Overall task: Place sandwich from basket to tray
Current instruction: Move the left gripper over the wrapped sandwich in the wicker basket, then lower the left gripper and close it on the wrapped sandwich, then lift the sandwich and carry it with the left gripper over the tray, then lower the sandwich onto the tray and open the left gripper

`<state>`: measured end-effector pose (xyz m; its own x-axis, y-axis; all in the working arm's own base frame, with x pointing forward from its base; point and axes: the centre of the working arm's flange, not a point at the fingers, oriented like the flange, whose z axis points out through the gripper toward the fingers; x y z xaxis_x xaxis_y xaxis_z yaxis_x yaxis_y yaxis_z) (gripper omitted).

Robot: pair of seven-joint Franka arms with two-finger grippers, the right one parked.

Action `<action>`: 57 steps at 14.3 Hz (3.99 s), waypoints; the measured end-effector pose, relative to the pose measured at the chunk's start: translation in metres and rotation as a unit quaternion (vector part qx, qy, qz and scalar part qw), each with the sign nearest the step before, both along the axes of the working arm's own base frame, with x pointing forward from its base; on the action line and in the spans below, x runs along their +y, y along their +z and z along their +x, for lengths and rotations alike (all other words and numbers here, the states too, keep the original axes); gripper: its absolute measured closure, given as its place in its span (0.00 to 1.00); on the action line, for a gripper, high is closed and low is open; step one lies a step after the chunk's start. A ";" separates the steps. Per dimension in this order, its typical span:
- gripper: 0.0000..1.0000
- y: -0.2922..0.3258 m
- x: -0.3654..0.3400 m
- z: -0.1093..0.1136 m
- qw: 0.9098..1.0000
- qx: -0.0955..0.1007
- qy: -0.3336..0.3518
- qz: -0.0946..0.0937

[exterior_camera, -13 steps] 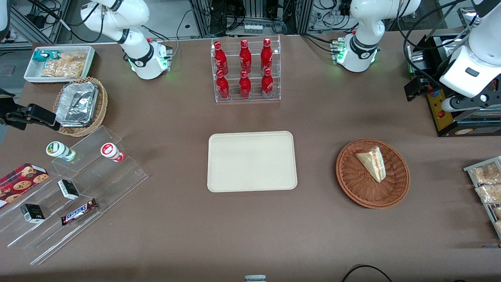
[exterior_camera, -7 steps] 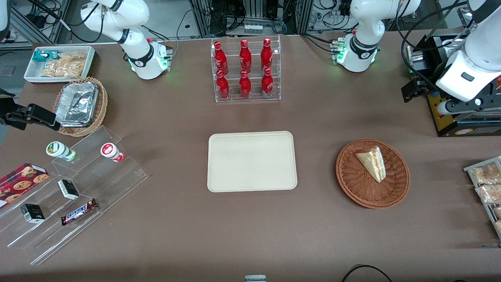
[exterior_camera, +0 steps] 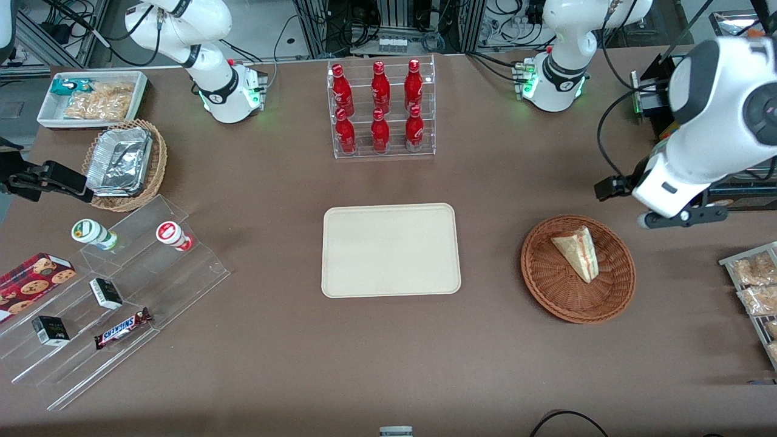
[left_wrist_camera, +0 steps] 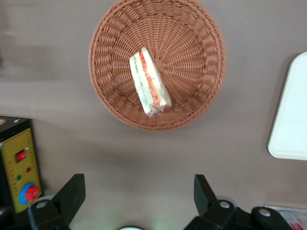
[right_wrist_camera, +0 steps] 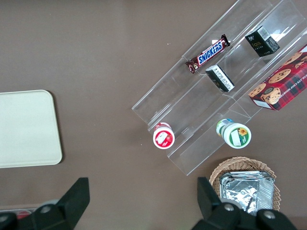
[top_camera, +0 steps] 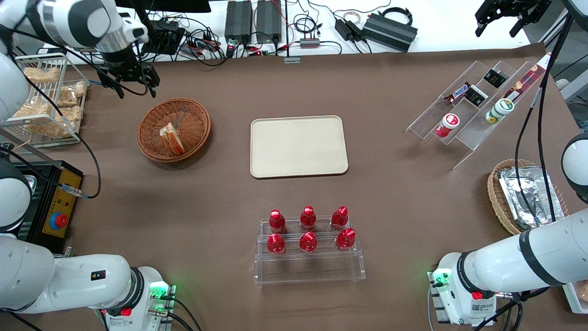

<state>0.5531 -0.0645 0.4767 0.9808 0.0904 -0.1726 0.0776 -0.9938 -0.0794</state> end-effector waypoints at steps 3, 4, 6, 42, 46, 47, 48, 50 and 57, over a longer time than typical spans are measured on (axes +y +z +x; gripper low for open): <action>0.00 -0.062 0.001 0.005 0.999 -0.013 0.035 -0.002; 0.00 -0.081 0.001 0.006 0.998 -0.015 0.054 -0.001; 0.00 -0.115 -0.001 0.010 0.995 -0.019 0.093 -0.002; 0.85 -0.173 -0.335 -0.059 0.995 -0.034 -0.051 -0.076; 0.85 -0.207 -0.412 -0.069 0.996 -0.052 -0.035 -0.056; 0.85 -0.215 -0.422 -0.066 0.997 -0.055 -0.028 -0.056; 0.85 -0.222 -0.432 -0.062 0.996 -0.056 -0.021 -0.059; 0.85 -0.233 -0.446 -0.055 0.996 -0.055 -0.014 -0.063; 0.67 -0.253 -0.454 -0.042 0.996 -0.072 -0.015 -0.043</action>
